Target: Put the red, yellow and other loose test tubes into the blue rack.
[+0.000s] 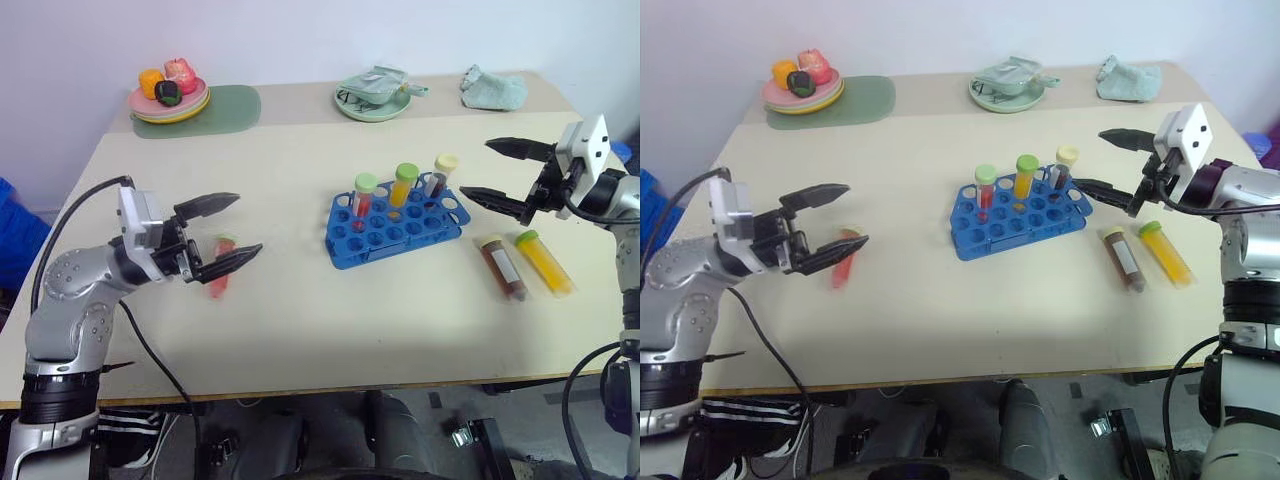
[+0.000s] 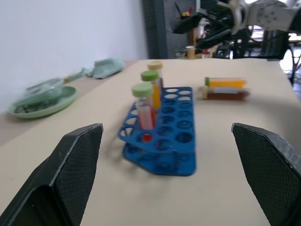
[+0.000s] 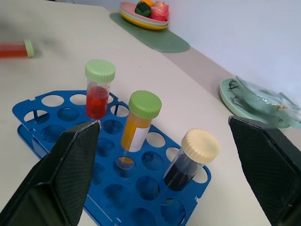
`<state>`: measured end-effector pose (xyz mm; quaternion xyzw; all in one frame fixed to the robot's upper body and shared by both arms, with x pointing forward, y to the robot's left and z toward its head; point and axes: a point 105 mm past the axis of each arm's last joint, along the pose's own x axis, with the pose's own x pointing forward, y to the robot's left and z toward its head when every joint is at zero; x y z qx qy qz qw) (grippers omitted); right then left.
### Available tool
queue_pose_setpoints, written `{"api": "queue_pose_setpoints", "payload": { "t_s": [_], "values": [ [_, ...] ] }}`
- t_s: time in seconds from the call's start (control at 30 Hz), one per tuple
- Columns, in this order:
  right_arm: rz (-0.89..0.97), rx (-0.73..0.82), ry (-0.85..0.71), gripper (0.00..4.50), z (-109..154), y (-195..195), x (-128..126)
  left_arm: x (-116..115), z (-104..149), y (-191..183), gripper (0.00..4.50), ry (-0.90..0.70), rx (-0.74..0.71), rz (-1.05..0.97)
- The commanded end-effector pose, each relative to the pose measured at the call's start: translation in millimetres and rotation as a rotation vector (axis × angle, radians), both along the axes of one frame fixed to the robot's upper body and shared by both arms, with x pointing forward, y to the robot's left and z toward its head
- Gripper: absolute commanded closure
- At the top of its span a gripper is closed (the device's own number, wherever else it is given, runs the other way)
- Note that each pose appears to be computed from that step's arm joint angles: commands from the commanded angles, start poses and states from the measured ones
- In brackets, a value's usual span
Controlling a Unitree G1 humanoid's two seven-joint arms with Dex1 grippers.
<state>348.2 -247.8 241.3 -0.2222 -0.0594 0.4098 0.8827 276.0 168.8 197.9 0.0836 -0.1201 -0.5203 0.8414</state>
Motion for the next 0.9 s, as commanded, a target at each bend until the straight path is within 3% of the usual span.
{"api": "queue_pose_setpoints", "payload": {
  "t_s": [0.03,0.2,0.43,0.63,0.83,0.9],
  "values": [
    [-0.030,0.002,-0.049,0.00,10.9,-4.2,-3.4,0.6,9.5,3.2,0.02,-0.039,0.003,0.000],
    [-0.107,0.094,0.049,0.00,7.4,-17.4,-1.4,8.4,20.1,-3.3,0.02,-0.066,-0.006,-0.034],
    [-0.288,0.003,0.046,0.00,7.4,-23.2,4.7,18.9,19.2,-4.7,0.02,-0.080,-0.024,-0.048],
    [-0.452,0.210,0.079,0.00,42.0,-16.2,19.9,19.1,24.1,-10.0,0.02,-0.091,-0.021,-0.071],
    [-0.455,0.122,0.229,0.00,29.5,-19.3,3.2,23.3,29.7,-10.7,0.02,-0.080,0.011,-0.108],
    [-0.443,0.013,0.287,0.00,23.4,-20.2,-6.4,21.1,33.7,-11.5,0.02,-0.067,0.004,-0.124]
  ]
}}
